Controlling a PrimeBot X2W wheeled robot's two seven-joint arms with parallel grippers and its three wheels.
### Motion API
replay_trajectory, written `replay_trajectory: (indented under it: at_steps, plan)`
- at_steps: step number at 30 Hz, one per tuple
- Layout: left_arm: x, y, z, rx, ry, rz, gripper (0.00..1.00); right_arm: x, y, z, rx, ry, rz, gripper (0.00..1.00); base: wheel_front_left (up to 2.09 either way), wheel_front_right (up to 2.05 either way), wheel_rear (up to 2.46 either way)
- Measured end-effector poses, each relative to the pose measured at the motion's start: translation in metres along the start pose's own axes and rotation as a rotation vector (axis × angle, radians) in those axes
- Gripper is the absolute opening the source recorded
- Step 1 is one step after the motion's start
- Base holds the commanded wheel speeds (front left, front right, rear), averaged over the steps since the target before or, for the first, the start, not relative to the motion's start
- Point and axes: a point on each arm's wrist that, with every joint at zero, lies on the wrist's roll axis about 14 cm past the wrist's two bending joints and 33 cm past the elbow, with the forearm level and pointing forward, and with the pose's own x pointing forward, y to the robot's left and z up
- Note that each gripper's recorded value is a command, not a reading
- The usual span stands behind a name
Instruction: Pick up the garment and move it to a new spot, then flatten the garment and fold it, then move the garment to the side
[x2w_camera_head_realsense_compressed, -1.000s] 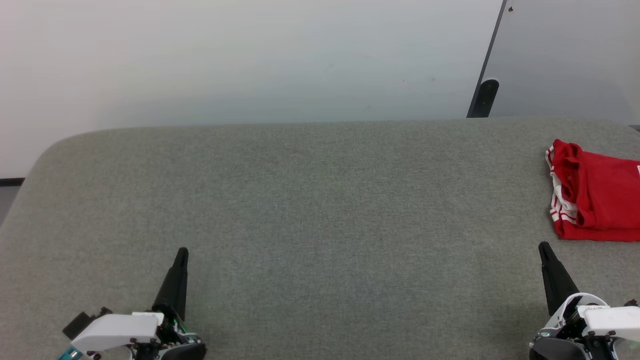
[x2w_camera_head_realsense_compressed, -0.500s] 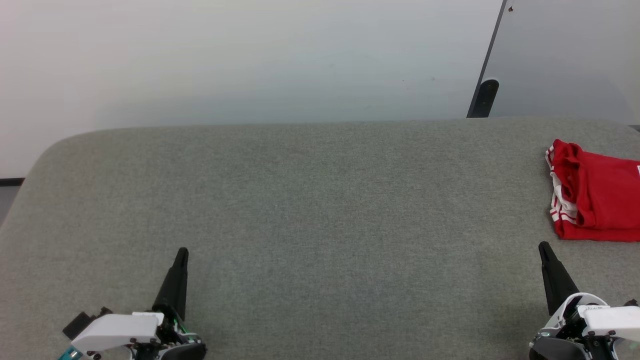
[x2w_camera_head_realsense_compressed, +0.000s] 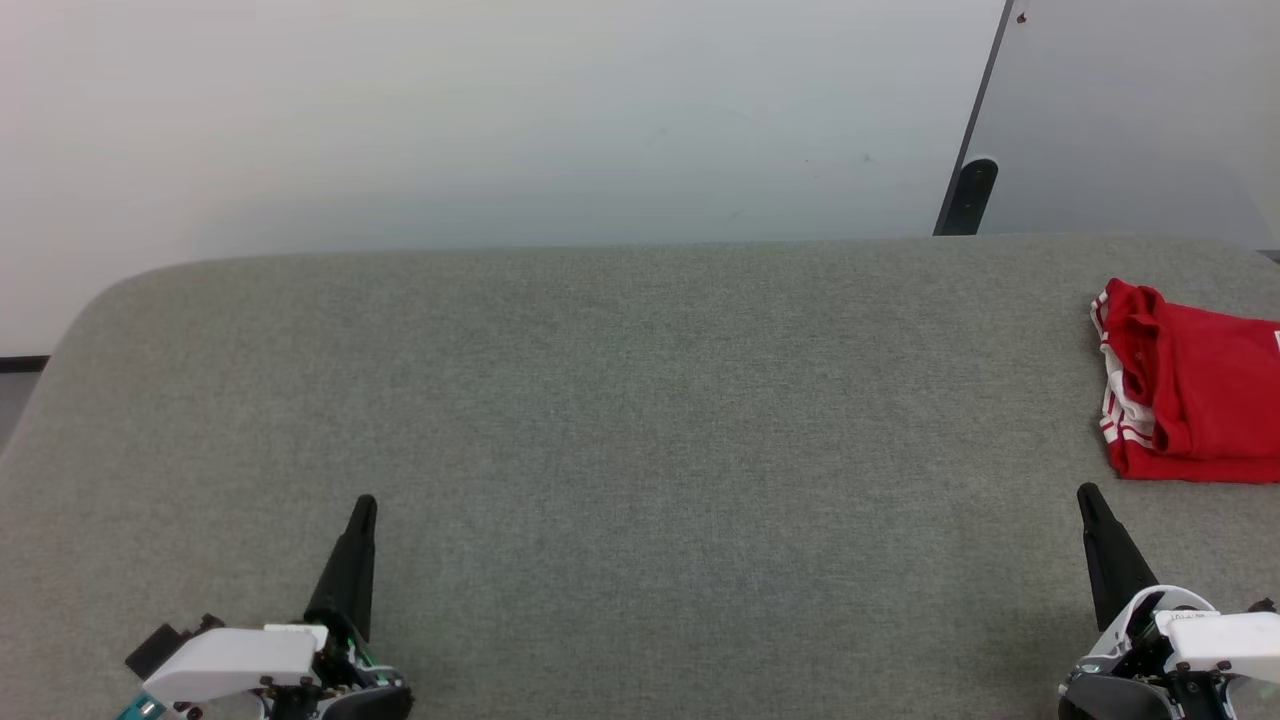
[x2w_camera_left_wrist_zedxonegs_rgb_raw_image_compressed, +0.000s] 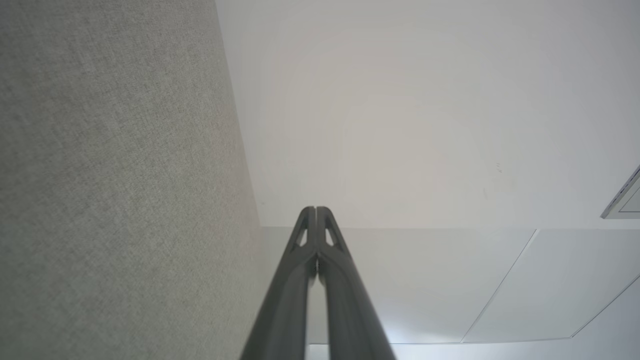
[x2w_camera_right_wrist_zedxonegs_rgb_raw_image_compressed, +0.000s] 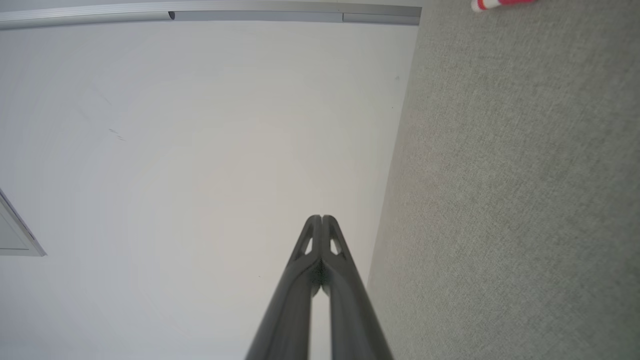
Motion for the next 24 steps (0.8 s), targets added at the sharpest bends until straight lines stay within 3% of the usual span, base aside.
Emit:
replay_trajectory:
  at_steps: [24]
  plan:
    - [0.0000, 0.0000, 0.0000, 0.000, 0.000, 0.000, 0.00, 0.0000, 0.0000, 0.0000, 0.000, 0.000, 0.000, 0.00, 0.00, 0.00, 0.00]
